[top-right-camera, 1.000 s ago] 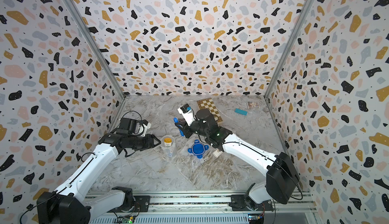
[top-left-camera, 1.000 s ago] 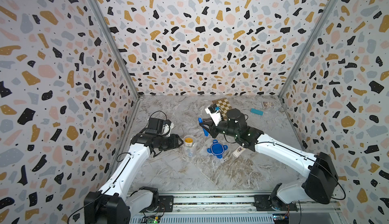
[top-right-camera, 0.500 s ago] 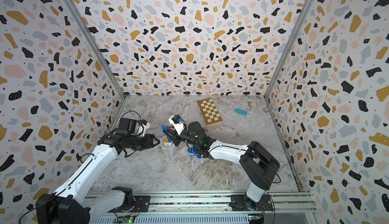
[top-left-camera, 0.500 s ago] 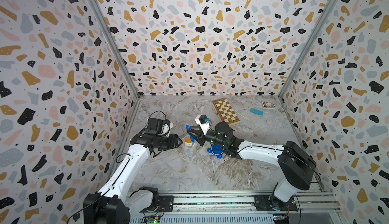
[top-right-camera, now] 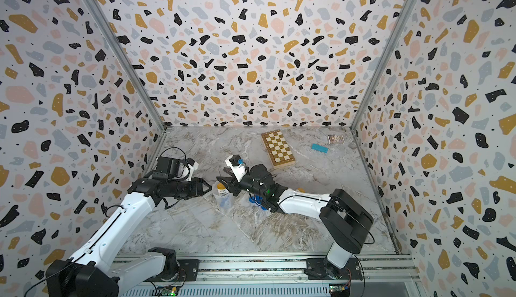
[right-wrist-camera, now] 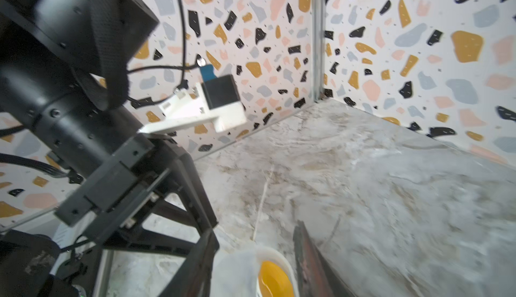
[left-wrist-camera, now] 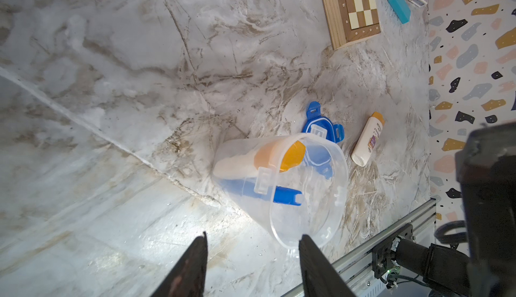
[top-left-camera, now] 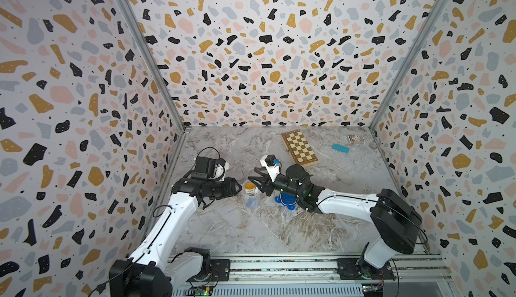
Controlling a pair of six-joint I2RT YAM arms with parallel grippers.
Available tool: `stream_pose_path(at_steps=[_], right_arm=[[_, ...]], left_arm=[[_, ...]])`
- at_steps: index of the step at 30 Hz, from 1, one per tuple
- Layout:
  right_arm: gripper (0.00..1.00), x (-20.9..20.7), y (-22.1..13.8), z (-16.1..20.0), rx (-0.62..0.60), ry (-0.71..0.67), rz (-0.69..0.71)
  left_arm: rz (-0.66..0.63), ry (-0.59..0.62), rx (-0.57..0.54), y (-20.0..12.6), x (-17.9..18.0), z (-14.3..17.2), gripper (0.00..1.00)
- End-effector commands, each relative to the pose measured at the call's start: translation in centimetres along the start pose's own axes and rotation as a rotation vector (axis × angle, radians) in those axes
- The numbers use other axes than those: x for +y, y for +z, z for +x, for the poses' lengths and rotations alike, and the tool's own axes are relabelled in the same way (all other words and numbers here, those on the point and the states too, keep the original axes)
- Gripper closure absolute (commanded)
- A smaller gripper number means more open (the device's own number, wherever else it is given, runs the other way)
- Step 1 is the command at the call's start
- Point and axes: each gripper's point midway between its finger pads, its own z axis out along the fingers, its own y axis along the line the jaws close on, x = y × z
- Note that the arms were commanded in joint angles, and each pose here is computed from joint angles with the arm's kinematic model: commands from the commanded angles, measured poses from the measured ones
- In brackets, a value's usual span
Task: Pack away toiletry kits
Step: Place the toiletry item into the container, then adjust the toiletry item at the center of the board.
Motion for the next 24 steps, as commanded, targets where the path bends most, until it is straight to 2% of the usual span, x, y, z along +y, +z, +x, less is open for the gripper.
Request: stream_pose_path(at_steps=[1,5,8,11,14,16,19,24], right_arm=[[0.57,-4.1,-4.3,-2.7,0.109,0.072,0.24],[0.58,-10.3,-11.4,1.5,0.375,0.326,0.525],[0.57,-12.1,-16.2,4.4,0.454,0.478,0.618],[0.51,-13.2,-19.9,6.5,0.494,0.568,0.712],[0.45,-13.9,-22.4,8.5,0.507,0.701,0.731],[0.45,-14.4,-23.7,10.4,0.516,0.81,0.735],[0.45,-15.2,-25.2,12.7,0.517,0.904,0.75],[0.44,-15.0,-24.6,15.3,0.584,1.008,0.696]], left_arm=[[0.028,0.01,0.003,-0.1,-0.3,0.3,0.47],[0.048,0.016,0.013,0.0,-0.8,0.4,0.47],[0.052,0.035,0.001,-0.4,-1.2,0.2,0.46],[0.06,0.052,0.004,-0.6,-1.6,0.4,0.46],[0.068,0.061,0.026,-0.4,-1.8,1.1,0.46],[0.065,0.064,0.04,-0.1,-1.5,1.6,0.46],[0.072,0.075,0.048,-0.2,-1.7,2.0,0.46],[0.085,0.08,0.039,-0.4,-2.0,2.0,0.45]])
